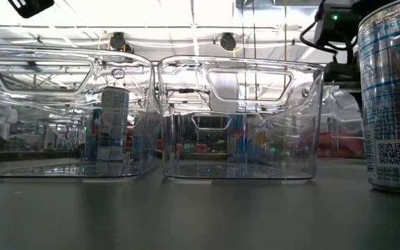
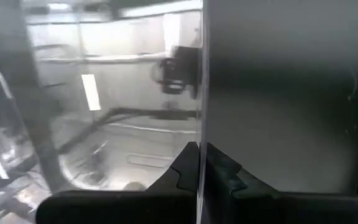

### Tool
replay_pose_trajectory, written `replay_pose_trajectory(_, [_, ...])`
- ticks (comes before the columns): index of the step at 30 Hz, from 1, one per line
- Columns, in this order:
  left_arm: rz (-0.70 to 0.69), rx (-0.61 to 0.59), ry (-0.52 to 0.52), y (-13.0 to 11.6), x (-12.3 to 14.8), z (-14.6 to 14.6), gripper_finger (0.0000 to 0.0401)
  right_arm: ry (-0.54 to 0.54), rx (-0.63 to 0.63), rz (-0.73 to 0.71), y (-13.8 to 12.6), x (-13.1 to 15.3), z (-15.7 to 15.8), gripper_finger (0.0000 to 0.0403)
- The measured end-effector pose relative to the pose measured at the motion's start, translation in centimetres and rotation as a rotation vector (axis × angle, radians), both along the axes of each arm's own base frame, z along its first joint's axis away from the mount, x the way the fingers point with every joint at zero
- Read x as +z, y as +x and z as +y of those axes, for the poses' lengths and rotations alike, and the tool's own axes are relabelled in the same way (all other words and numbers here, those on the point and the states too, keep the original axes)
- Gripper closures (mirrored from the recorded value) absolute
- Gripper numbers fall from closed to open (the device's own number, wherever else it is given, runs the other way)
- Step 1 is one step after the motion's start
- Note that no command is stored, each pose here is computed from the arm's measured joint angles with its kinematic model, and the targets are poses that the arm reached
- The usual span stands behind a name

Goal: Sort soda cans
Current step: Move the right transparent bin to the right of the middle transparent bin

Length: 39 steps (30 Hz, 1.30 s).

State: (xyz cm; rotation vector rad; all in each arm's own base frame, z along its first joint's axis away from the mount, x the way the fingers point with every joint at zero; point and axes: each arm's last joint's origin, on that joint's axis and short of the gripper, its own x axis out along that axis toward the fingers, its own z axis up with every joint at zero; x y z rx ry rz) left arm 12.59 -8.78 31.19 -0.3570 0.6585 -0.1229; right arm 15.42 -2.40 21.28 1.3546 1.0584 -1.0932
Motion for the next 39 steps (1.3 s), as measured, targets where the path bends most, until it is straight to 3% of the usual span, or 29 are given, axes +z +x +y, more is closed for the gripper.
replay_pose_trajectory(23, [0.040, 0.026, 0.103, -1.4, -0.3, 1.3, 0.0270, 0.000, 0.120, 0.051, 0.6, -0.6, 2.0, 0.0403])
replay_pose_trajectory(39, [0.042, 0.031, 0.096, -1.4, -0.3, 1.3, 0.0270, -0.028, 0.165, 0.046, 0.7, -0.6, 2.0, 0.0380])
